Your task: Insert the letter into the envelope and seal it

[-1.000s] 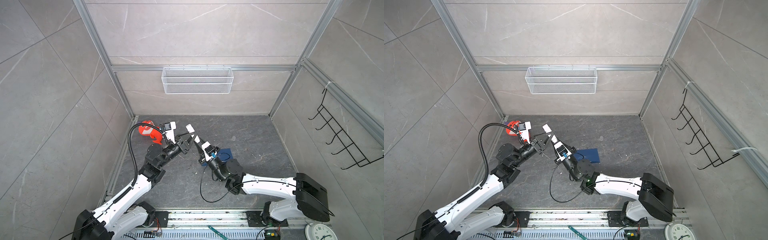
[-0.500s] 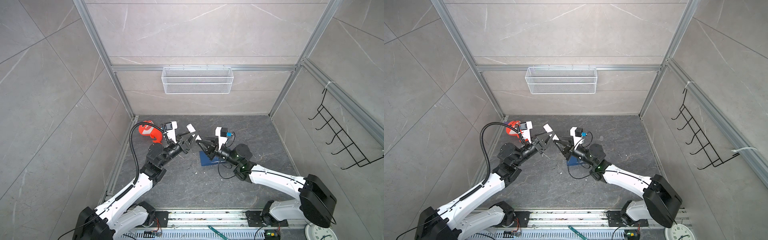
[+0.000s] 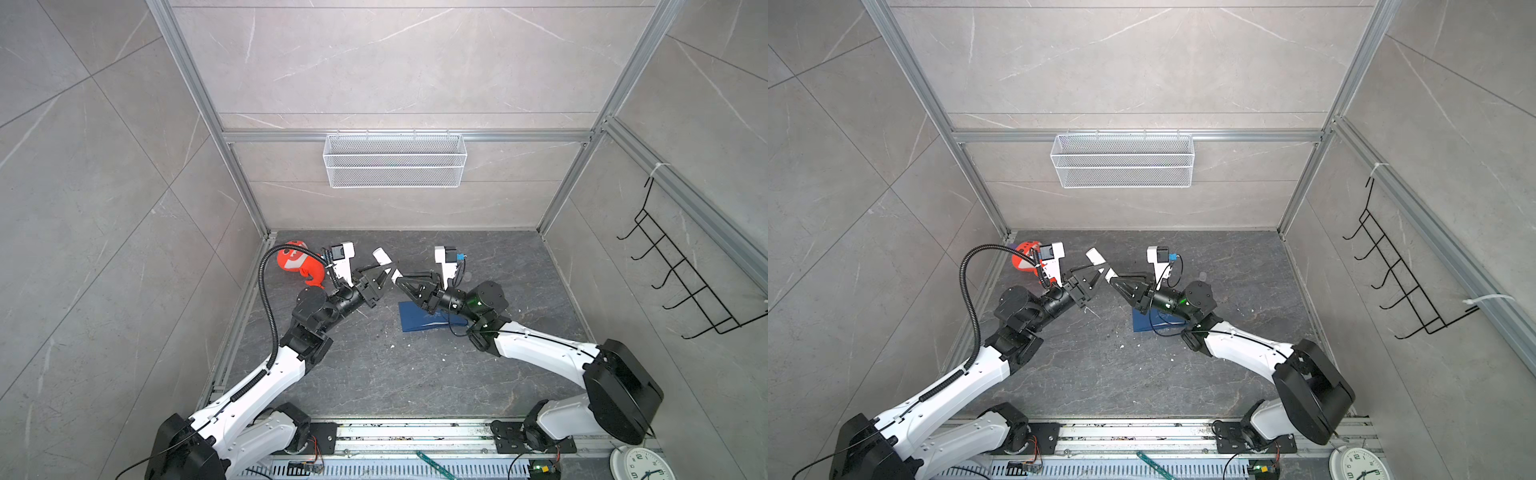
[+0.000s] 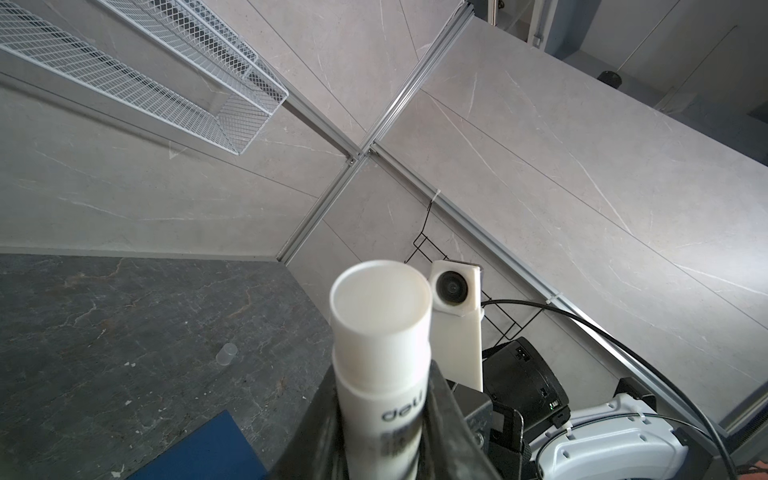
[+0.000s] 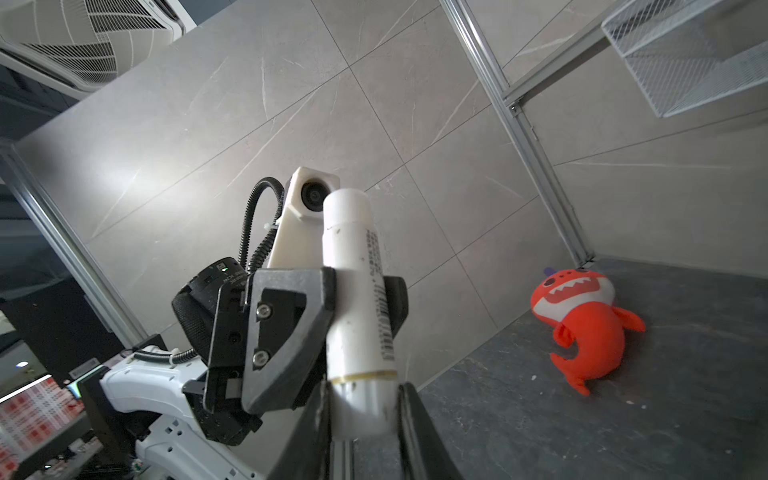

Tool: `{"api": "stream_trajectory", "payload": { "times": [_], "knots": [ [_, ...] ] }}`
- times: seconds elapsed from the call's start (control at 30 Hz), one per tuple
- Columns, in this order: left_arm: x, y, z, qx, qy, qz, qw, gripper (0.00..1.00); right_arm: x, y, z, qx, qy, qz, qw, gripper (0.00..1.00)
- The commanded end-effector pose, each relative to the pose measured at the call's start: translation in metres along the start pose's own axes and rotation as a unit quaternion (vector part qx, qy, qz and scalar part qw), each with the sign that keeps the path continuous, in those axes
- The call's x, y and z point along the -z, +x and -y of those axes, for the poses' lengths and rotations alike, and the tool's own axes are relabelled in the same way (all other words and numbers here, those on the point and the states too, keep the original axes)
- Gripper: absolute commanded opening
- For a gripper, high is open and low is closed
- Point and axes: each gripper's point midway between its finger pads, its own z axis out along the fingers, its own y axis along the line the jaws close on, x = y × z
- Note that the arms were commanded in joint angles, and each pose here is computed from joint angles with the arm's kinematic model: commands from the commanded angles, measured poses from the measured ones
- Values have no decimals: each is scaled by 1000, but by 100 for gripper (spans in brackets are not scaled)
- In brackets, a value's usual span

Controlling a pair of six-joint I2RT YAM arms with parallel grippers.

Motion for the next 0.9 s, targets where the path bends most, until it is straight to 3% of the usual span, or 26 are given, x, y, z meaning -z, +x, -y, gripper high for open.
{"api": "stream_trajectory", "payload": {
  "times": [0.0,0.07,0.17,0.3,0.6,0.87],
  "knots": [
    [0,-14,15,-8,20,19,1000,0,19,-31,11,195,140,46,970,54],
    [0,-16,15,-4,17,24,1000,0,26,-23,9,292,192,33,936,68],
    [0,-18,15,-2,14,28,999,0,34,-17,0,390,230,47,890,76],
    [1,-20,16,0,15,32,999,0,32,-10,-12,448,240,61,859,78],
    [1,-20,15,1,12,32,999,0,14,-4,-17,500,274,63,819,66],
    [1,-20,15,3,12,31,999,0,2,-4,-14,507,288,68,810,51]
  ]
}}
